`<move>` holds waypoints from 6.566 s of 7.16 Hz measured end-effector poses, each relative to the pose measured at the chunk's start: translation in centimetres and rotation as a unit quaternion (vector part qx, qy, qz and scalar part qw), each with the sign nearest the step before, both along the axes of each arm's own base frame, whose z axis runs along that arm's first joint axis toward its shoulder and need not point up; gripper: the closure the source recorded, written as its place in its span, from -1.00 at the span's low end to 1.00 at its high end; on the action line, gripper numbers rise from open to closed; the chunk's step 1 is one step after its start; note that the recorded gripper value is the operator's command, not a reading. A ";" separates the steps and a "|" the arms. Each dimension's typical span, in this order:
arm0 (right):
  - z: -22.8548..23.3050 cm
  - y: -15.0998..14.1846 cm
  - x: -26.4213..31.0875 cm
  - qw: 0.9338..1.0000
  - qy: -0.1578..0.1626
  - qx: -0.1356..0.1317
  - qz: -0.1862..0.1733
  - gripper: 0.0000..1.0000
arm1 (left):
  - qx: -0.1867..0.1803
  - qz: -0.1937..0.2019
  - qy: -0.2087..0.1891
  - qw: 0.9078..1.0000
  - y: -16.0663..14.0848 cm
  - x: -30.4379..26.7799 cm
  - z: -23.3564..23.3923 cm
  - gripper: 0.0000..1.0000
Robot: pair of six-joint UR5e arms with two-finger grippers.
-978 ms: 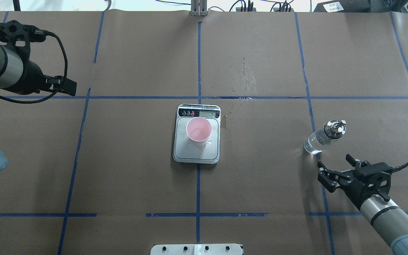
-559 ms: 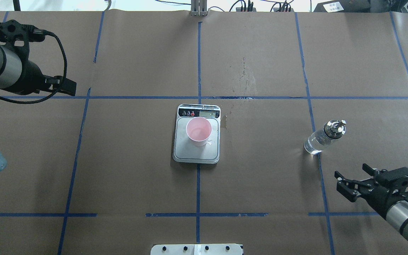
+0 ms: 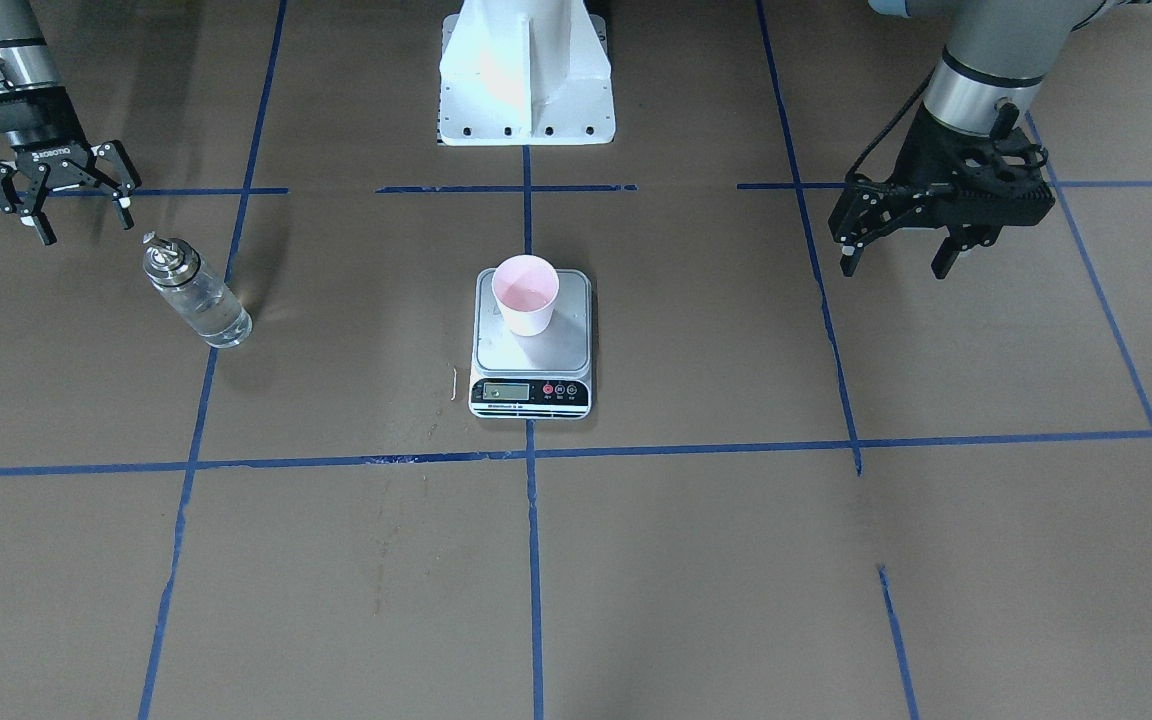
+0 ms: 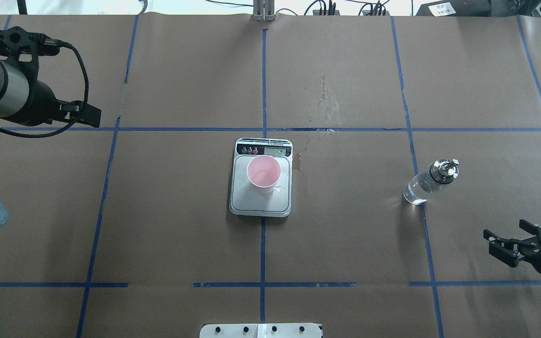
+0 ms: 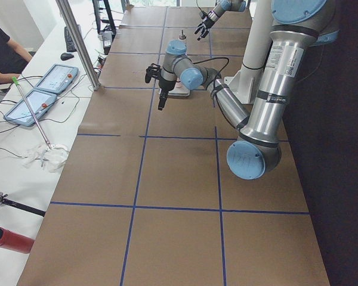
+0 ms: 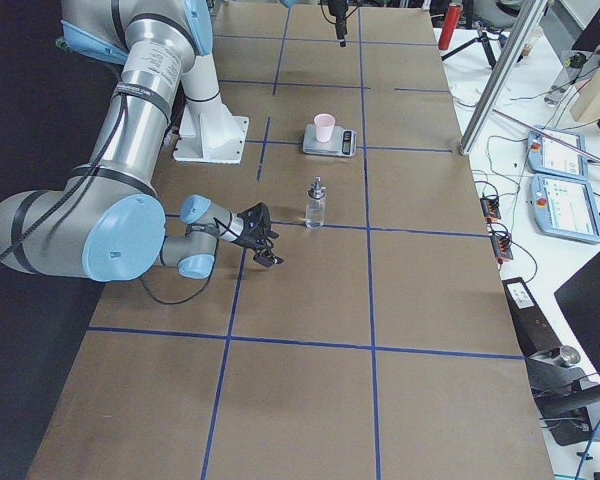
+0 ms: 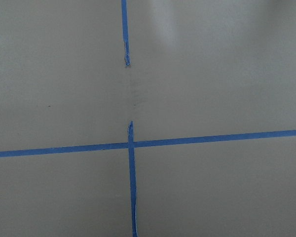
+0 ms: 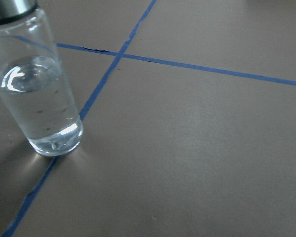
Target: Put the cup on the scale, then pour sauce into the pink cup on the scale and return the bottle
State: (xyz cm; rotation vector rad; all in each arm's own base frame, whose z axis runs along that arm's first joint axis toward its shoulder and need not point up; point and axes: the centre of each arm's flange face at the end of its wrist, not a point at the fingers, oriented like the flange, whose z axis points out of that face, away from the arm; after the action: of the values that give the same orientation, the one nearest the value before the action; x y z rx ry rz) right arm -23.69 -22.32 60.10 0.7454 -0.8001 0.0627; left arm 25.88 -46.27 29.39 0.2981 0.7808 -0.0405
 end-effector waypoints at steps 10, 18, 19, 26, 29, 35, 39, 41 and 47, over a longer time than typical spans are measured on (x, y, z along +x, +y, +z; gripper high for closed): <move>-4.1 -27.1 20.5 0.956 0.089 -0.186 -0.208 -1.00 | 0.063 0.116 -0.018 0.991 -8.6 -14.5 10.4 -1.00; -0.8 -24.9 23.3 0.943 0.061 -0.226 -0.236 -1.00 | -0.050 0.107 -0.023 0.993 -7.4 -25.6 28.5 -1.00; -1.0 -25.3 23.2 0.943 0.061 -0.226 -0.236 -1.00 | -0.048 0.106 -0.021 0.993 -7.1 -25.9 28.3 -1.00; -0.3 -26.8 23.0 0.938 0.060 -0.249 -0.236 -1.00 | -0.093 0.057 0.027 0.994 0.0 -31.6 32.9 -1.00; -0.5 -26.8 23.0 0.939 0.055 -0.245 -0.237 -1.00 | -0.081 0.034 0.016 0.996 1.1 -33.6 31.5 -1.00; 0.9 -26.4 23.1 0.935 0.048 -0.258 -0.239 -1.00 | -0.084 0.032 0.003 0.996 -0.5 -33.9 33.6 -1.00; 1.8 -25.9 24.2 0.935 0.048 -0.268 -0.228 -1.00 | -0.088 0.031 0.004 0.996 -0.6 -33.8 34.0 -1.00; 2.6 -25.3 25.4 0.935 0.059 -0.277 -0.214 -1.00 | -0.090 0.031 0.005 0.995 -0.6 -33.8 34.2 -1.00; 5.4 -22.9 29.3 0.935 0.056 -0.303 -0.178 -1.00 | -0.094 0.030 0.006 0.995 -1.2 -33.8 35.0 -1.00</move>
State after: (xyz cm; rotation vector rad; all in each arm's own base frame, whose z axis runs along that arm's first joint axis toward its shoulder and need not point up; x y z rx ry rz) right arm 5.65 -45.18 65.53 0.0133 -0.7413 -0.0587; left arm -7.96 -47.51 64.36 0.0954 0.7912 -0.0582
